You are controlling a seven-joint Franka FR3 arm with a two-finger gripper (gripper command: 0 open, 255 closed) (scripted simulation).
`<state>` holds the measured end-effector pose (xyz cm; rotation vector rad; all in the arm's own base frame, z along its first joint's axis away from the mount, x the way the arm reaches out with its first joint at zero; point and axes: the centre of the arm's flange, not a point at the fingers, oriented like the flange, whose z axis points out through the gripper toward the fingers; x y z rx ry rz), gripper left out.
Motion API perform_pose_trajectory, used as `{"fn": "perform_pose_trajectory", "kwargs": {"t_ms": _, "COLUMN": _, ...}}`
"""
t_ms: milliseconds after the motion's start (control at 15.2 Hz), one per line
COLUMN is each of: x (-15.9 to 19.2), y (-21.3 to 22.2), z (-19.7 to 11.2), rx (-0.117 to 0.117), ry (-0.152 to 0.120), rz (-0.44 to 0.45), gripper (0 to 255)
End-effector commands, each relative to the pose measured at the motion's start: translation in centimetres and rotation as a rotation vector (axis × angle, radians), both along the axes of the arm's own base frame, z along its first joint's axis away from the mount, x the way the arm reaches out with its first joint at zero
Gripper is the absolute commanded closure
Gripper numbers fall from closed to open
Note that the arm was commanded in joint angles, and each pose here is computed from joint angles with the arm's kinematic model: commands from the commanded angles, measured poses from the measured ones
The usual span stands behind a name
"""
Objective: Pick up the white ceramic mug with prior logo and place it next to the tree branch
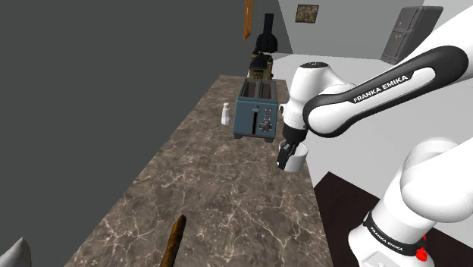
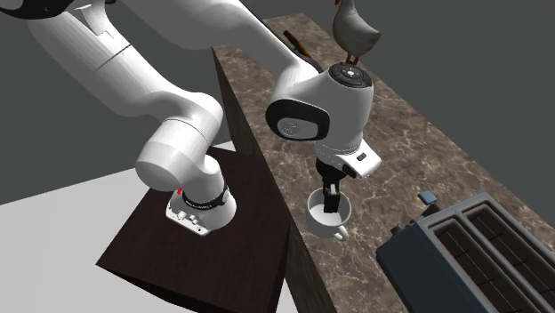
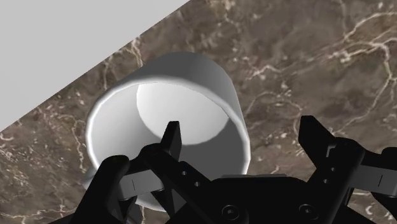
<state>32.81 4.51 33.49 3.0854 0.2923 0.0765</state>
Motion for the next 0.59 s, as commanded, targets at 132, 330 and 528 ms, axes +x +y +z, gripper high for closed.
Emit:
{"fn": "perform_pose_trajectory", "kwargs": {"t_ms": 132, "x": 0.00, "y": 0.00, "z": 0.00, "rx": 0.000, "ry": 0.000, "rz": 0.000, "gripper": 255}}
{"fn": "perform_pose_trajectory", "kwargs": {"t_ms": 330, "x": 0.00, "y": 0.00, "z": 0.00, "rx": 0.000, "ry": 0.000, "rz": 0.000, "gripper": 255}}
{"fn": "perform_pose_trajectory", "kwargs": {"t_ms": 528, "x": 0.00, "y": 0.00, "z": 0.00, "rx": 0.000, "ry": 0.000, "rz": 0.000, "gripper": 255}}
